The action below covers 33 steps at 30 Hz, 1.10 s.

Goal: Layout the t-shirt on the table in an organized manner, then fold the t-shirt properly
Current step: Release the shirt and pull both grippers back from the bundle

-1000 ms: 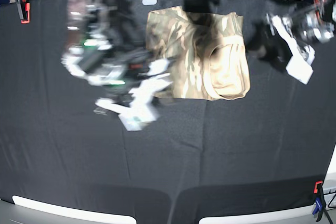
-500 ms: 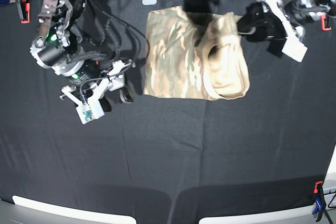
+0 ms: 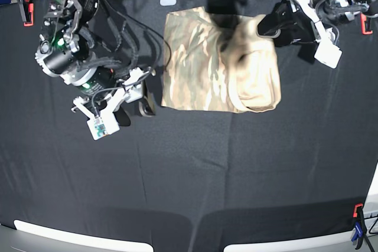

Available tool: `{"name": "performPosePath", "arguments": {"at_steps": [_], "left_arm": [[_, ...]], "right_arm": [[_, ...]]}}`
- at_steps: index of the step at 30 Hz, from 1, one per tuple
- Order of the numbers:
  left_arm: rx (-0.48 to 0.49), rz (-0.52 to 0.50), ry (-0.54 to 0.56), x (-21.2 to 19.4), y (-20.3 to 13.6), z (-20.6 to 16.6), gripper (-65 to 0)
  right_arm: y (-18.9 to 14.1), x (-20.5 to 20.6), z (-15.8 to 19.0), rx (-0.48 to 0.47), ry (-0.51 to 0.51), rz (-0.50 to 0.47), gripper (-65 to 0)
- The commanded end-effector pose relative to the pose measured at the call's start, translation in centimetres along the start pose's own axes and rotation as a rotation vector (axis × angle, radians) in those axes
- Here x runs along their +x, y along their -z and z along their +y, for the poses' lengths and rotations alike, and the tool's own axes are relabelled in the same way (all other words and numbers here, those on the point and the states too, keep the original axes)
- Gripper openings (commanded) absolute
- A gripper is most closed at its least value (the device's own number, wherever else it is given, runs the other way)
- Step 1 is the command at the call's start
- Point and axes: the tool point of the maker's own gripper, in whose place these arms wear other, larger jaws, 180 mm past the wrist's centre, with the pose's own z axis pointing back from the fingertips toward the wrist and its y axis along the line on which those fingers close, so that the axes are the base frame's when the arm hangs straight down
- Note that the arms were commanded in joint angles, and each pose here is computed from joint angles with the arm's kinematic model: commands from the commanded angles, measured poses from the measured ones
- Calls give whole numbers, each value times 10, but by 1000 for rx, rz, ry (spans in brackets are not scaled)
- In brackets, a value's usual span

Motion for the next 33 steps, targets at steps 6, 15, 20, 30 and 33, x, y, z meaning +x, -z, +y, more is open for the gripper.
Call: {"name": "performPosePath", "arguments": {"at_steps": [6,15,20,30,33], "left_arm": [[-14,-8,22,3,-1,-5,-345],[102,50,55,-14,6,13,-573],[301,147,149,-26,-9,52,-650],[463,203,210,-28,-26,81,-534],[463,161,229,-18,-25,81,-399]], "right_arm": [[-3,15,0,1,-14,-53,-308],[-3,12,0,0,-14,-37,-308],[-3,11,0,4,-15,-28,-308],[-4,18,17,96,-13,-69,-308],[-4,19,16,94,-16,-71,-308]]}}
